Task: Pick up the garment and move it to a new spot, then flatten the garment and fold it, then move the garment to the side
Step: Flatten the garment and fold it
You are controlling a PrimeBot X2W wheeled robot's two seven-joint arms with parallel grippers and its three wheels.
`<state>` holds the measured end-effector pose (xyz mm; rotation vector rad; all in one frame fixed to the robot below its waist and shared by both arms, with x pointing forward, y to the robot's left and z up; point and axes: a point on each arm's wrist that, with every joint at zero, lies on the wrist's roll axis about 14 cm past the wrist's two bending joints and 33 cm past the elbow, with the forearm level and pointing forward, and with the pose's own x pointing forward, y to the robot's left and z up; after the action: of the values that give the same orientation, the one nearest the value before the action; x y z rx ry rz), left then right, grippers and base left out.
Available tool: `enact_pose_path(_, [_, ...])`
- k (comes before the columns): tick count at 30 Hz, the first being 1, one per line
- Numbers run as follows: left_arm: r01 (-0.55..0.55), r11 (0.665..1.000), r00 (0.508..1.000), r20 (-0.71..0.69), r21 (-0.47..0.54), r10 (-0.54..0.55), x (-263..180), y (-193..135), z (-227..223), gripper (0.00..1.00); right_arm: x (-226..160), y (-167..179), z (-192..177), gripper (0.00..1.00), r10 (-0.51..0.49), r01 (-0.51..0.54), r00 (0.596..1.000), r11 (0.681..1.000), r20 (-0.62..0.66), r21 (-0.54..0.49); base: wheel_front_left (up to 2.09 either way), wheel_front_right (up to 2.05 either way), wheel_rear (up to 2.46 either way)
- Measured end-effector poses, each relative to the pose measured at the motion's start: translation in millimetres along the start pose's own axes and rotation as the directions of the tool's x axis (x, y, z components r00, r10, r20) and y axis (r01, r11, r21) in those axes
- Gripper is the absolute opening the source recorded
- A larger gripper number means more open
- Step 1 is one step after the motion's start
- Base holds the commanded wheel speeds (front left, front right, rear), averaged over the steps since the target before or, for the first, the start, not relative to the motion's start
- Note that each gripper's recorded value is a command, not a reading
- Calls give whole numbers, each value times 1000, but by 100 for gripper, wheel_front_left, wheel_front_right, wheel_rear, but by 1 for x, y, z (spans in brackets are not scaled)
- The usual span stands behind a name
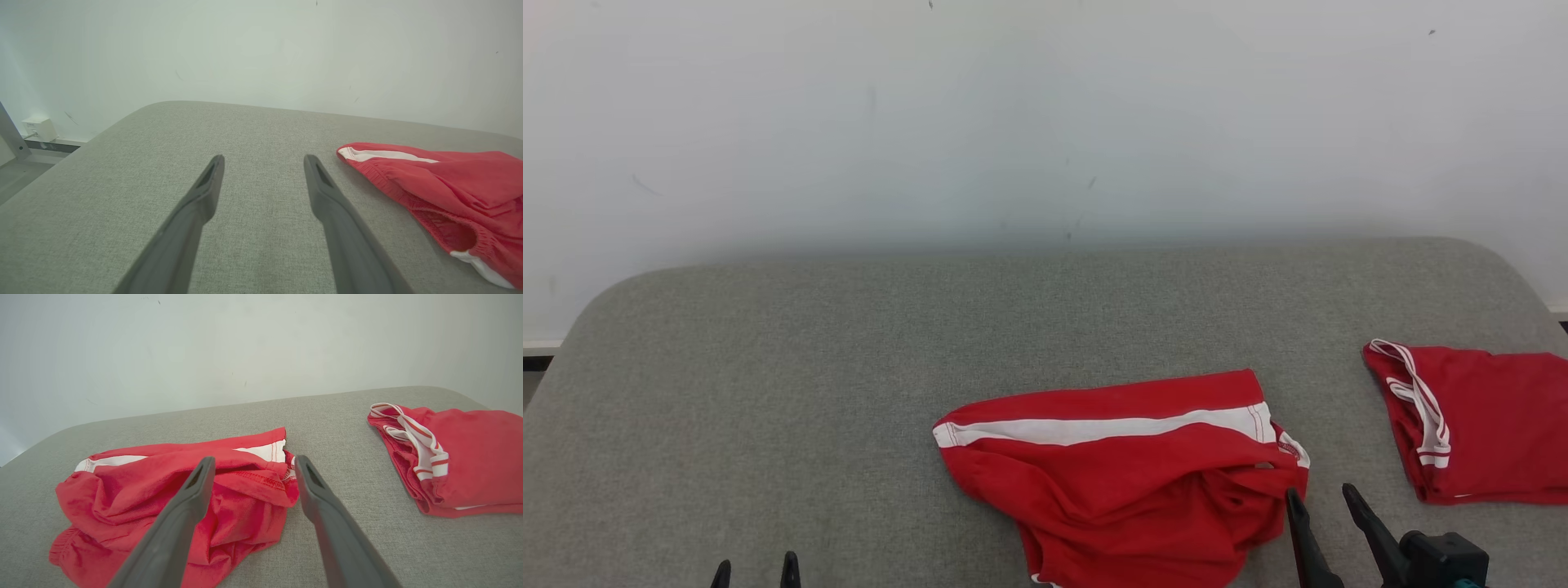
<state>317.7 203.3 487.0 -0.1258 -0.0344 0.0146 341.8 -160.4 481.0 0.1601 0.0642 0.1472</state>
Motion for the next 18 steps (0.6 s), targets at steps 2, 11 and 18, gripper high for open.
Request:
enact_pose_path(2, [3, 1000, 1000, -5, 2, -3, 0, -1, -1, 100, 0, -1, 0, 100, -3, 3, 1000, 1000, -1, 1, 0, 0, 0])
enact_pose_path(11, [13, 1000, 1000, -21, -2, -13, 3, -4, -7, 100, 1, -2, 0, 100, -5, 5, 1000, 1000, -1, 1, 0, 0, 0])
enact_pose_path(18, [43, 999, 999, -27, -17, -43, 15, -15, -9, 100, 3, -2, 1, 100, -8, 8, 1000, 1000, 5, 3, 0, 0, 0])
